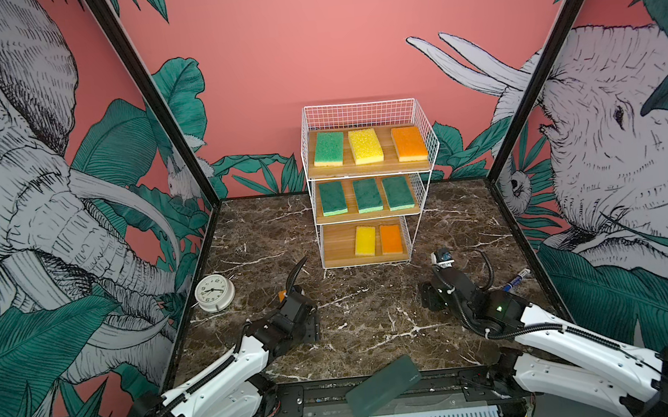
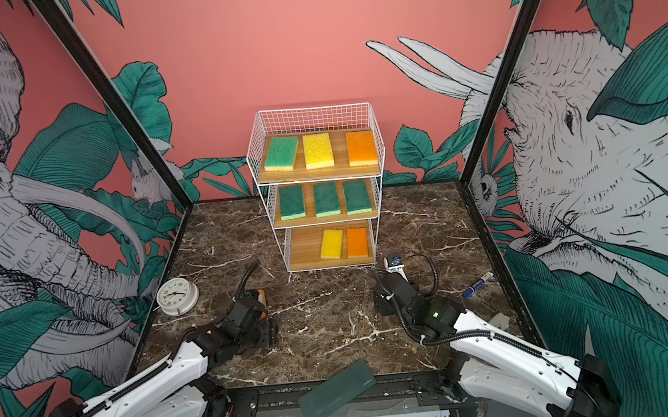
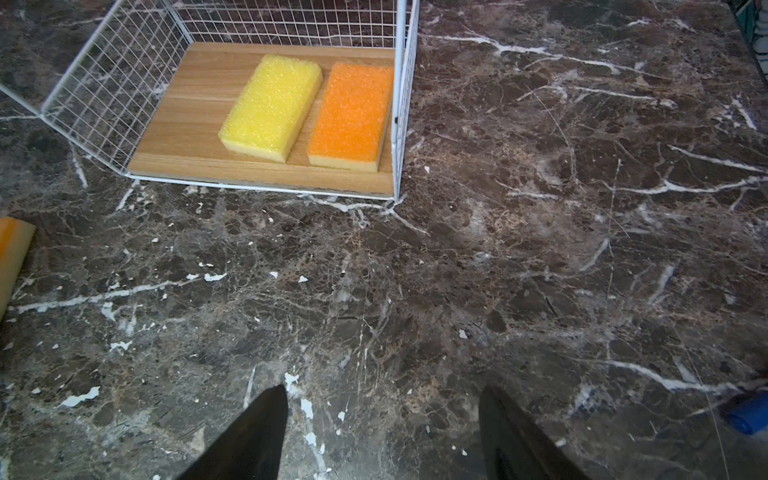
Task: Place and organize the cleaning sponges onto the shelf
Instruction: 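Carry the held orange sponge with the left gripper toward the bottom tier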
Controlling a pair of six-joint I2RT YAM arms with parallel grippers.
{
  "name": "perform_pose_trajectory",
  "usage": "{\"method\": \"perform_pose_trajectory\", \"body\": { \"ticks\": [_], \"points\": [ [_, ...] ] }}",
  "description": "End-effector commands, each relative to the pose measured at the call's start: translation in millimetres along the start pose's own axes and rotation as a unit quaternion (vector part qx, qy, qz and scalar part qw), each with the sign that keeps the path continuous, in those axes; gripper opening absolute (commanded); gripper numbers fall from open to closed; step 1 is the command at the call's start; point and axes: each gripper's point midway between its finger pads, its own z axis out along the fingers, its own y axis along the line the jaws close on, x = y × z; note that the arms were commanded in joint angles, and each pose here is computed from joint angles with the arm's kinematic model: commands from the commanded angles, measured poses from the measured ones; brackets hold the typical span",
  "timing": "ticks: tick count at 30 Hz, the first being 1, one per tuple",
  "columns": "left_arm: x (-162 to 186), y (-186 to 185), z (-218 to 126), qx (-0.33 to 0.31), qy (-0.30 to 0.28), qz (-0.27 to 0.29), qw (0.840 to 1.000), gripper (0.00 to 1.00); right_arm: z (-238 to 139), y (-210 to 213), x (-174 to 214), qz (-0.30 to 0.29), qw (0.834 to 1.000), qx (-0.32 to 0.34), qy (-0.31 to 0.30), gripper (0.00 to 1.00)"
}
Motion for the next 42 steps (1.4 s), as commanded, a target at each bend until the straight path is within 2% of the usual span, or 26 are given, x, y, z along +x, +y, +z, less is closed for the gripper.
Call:
{"method": "perform_pose_trajectory", "body": {
  "ticks": [1,7,11,15,20,31,35,37,42],
  "points": [
    [-14.6,-5.5,-9.5,-0.01,-0.032,0.001,0.999,0.82,-4.5,-6.6,1.2,0.009,1.0,0.013,-0.002,0.75],
    [-5.7,28.9,-31.8,-0.072,-0.051,-0.054,0.995,0.86,-3.5,-6.5,1.0,0.011,1.0,0.011,-0.009,0.76],
    [3.3,41.5,-27.1,-0.099,-0.048,-0.07,0.991,0.89,-0.3,-2.6,0.8,0.008,1.0,0.006,-0.008,0.77],
    [-0.3,31.8,-13.7,-0.094,-0.038,-0.066,0.993,0.93,1.0,-1.3,0.0,0.002,1.0,0.006,-0.008,0.78],
    [-7.1,30.9,-6.0,-0.121,-0.029,-0.057,0.991,0.96,1.2,-0.6,-2.7,-0.007,1.0,0.008,-0.01,0.8],
    [-20.8,18.3,21.2,-0.114,-0.011,-0.062,0.991,0.95,6.0,-1.1,-0.3,-0.013,1.0,0.016,-0.006,0.81],
    [-6.0,41.1,31.6,-0.134,0.028,-0.12,0.983,0.93,8.0,-1.2,1.7,-0.015,1.0,0.019,-0.002,0.81],
    [-2.9,42.3,35.9,-0.124,0.031,-0.13,0.983,0.9,8.6,-1.5,3.6,-0.014,1.0,0.018,0.0,0.81],
    [-1.6,42.0,37.1,-0.118,0.032,-0.128,0.984,0.72,8.1,-4.8,7.6,-0.009,1.0,0.02,-0.001,0.81]
  ]
}}
